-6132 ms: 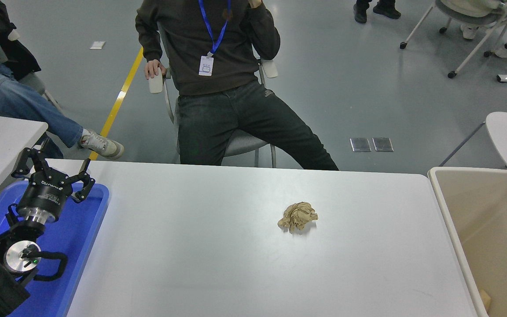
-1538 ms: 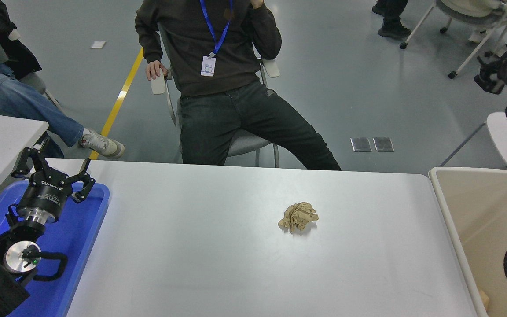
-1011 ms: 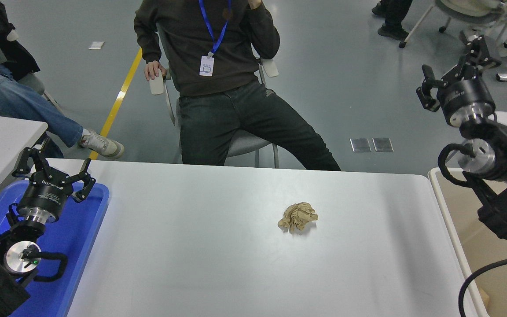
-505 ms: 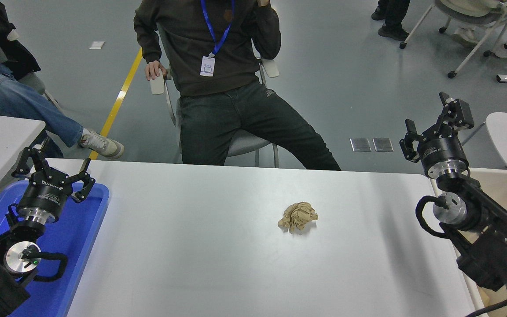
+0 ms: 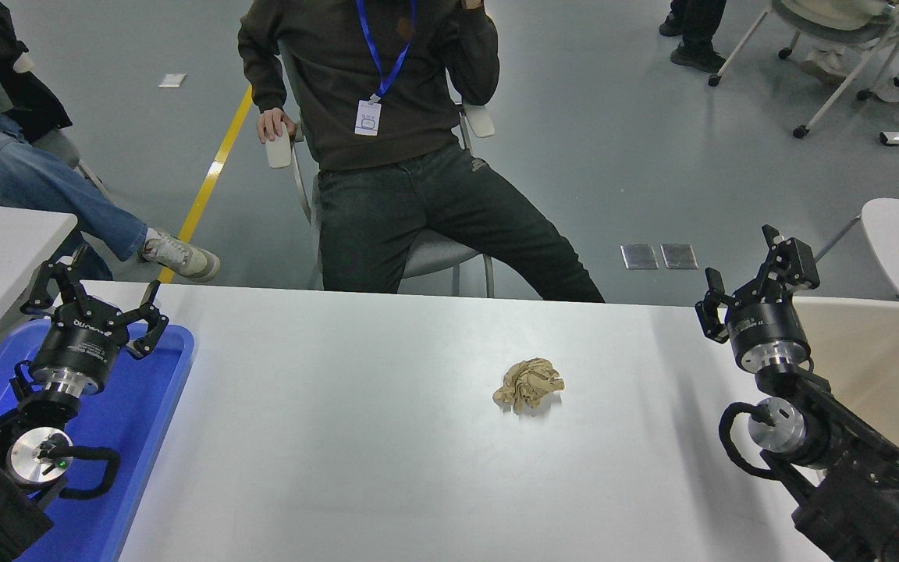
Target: Clean the table surface
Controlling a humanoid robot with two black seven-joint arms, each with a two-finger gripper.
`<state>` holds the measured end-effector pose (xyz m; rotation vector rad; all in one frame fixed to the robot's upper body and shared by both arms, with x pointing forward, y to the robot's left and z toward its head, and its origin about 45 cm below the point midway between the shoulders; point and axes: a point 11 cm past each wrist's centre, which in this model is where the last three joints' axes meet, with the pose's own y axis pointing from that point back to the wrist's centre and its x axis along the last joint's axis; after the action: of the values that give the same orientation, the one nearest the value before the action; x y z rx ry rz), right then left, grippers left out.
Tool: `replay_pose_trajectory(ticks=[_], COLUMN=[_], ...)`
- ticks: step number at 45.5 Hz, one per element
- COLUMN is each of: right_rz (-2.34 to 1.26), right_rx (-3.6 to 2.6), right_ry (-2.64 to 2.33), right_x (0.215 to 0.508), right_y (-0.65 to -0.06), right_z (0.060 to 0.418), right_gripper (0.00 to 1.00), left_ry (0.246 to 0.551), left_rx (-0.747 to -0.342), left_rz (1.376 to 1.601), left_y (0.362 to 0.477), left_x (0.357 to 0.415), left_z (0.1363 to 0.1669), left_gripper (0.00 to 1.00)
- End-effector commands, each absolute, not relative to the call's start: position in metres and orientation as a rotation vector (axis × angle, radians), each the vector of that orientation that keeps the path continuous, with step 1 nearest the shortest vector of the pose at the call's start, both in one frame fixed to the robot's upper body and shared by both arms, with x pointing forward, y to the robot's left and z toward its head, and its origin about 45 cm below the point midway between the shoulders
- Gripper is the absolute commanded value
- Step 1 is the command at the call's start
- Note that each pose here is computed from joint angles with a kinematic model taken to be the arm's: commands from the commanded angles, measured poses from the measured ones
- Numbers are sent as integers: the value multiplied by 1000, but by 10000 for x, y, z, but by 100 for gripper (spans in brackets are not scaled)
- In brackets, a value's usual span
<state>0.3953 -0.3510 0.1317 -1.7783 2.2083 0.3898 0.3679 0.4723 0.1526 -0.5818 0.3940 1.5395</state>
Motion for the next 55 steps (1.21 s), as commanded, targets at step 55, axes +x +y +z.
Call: replay_pose_trajectory(ticks=[55], right_rz=[-1643], right_rx=[-3464], right_ry=[1090], right_x=[4757], right_y=[-2943], right_z=[2570], right_gripper=[98], left_ry=[395], left_rx=[-583], left_rz=[1539], left_y=[4722], left_x=[3682], left_z=[1527], left_gripper=[100])
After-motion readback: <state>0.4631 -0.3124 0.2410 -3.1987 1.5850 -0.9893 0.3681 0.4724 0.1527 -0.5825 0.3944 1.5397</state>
